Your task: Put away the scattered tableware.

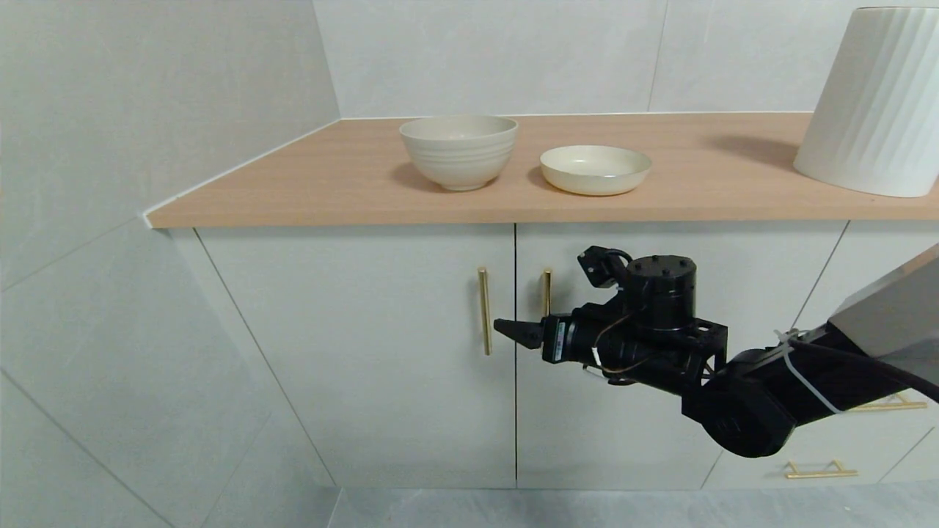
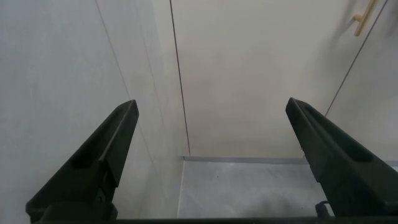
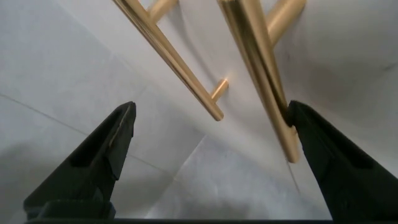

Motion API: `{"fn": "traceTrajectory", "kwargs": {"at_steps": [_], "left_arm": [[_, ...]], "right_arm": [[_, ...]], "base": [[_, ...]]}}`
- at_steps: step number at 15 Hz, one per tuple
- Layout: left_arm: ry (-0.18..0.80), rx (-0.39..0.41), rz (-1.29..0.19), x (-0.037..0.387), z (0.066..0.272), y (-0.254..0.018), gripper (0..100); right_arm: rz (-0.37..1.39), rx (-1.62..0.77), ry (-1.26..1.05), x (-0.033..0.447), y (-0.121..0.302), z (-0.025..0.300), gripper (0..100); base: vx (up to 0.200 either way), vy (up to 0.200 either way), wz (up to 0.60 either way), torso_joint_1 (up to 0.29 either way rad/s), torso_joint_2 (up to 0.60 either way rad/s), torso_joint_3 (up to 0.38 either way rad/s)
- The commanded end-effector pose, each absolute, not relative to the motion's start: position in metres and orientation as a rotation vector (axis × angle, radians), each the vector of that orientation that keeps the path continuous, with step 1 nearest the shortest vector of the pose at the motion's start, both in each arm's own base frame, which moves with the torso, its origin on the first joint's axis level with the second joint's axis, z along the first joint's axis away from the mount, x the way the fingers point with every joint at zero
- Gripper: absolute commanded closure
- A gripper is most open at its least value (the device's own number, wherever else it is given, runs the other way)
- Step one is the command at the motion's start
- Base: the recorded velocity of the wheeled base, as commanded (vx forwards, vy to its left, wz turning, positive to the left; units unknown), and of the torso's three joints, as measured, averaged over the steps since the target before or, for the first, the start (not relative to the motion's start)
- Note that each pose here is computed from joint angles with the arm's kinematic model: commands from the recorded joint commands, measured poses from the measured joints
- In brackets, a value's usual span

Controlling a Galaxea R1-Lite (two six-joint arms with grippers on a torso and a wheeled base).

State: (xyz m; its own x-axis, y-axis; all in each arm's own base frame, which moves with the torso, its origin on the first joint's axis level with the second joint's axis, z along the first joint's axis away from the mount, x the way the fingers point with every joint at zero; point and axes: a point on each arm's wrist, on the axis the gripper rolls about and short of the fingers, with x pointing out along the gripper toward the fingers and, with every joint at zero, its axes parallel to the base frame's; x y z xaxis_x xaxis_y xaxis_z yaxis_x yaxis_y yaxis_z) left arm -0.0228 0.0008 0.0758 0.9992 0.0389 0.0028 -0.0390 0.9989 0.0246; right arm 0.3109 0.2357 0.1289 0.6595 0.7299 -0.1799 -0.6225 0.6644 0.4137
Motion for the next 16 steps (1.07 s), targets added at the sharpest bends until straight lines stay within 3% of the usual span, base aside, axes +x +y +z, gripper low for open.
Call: {"fn": "traceTrajectory", "kwargs": {"at_steps": [1,14,16], "left_arm": [[-0.003,0.024,0.040,-0.023,0.076,0.001,0],[-0.003,0.024,0.040,-0.023,0.076,0.001,0],[-0.003,0.024,0.040,-0.023,0.076,0.001,0]], "right_arm": [[0.794,0.340,0.358,0.308,0.240,0.128,0],[0.868,0.455,0.343,0.274,0.229,0.169,0],[1.002,0.450,0.369,0.243,0.217,0.181,0]], "base": [[0.000,0.000,0.00,0.000,0.00,0.000],[0.000,0.000,0.00,0.000,0.00,0.000],[0.000,0.000,0.00,0.000,0.00,0.000]]}}
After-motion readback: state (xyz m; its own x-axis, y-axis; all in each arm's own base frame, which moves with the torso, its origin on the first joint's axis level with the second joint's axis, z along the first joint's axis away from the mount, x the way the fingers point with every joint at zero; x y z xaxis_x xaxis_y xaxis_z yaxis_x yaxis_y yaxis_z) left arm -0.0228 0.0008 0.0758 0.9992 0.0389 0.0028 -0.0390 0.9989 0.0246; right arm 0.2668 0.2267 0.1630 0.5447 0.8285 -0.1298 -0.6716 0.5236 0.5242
